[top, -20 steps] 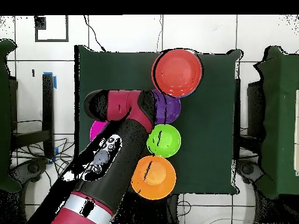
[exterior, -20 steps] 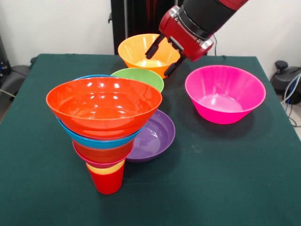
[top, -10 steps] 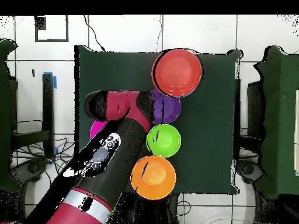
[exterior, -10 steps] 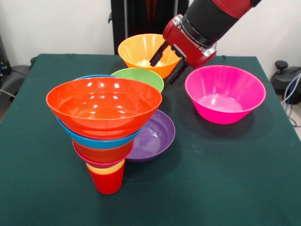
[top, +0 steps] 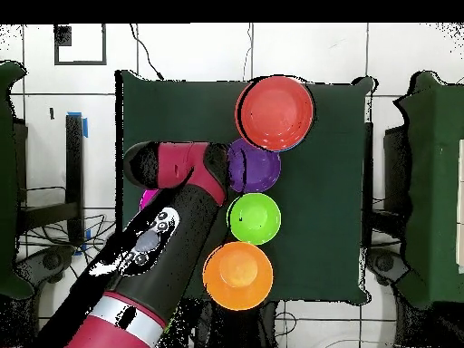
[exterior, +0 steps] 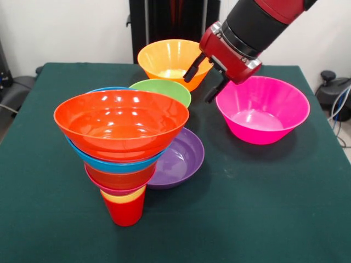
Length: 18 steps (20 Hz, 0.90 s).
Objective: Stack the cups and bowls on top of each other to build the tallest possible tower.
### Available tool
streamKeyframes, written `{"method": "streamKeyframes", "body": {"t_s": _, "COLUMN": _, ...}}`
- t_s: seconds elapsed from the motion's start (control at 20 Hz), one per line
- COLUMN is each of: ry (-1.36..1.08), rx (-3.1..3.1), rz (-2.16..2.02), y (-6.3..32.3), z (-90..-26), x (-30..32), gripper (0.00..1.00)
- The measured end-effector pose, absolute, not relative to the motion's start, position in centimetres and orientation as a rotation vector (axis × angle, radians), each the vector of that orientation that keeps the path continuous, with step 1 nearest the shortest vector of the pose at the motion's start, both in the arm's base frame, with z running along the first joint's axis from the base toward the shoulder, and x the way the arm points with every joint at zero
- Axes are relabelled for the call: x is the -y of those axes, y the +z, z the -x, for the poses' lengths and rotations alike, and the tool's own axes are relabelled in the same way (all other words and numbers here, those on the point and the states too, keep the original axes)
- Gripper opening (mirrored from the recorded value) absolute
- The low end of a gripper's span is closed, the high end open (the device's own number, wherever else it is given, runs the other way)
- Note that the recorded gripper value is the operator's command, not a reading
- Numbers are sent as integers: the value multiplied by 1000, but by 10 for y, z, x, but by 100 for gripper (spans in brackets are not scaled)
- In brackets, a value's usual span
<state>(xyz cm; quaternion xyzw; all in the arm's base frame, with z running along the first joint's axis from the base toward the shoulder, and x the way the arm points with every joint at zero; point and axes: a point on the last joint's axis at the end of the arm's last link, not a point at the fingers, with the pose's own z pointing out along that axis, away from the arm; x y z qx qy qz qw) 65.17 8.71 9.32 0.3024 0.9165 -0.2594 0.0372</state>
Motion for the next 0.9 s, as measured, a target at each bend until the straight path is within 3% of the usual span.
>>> {"method": "streamKeyframes", "body": {"t_s": 0.9, "ry": -775, "rx": -2791, "rz": -884, "y": 62, "z": -653, "x": -93, "gripper": 100}}
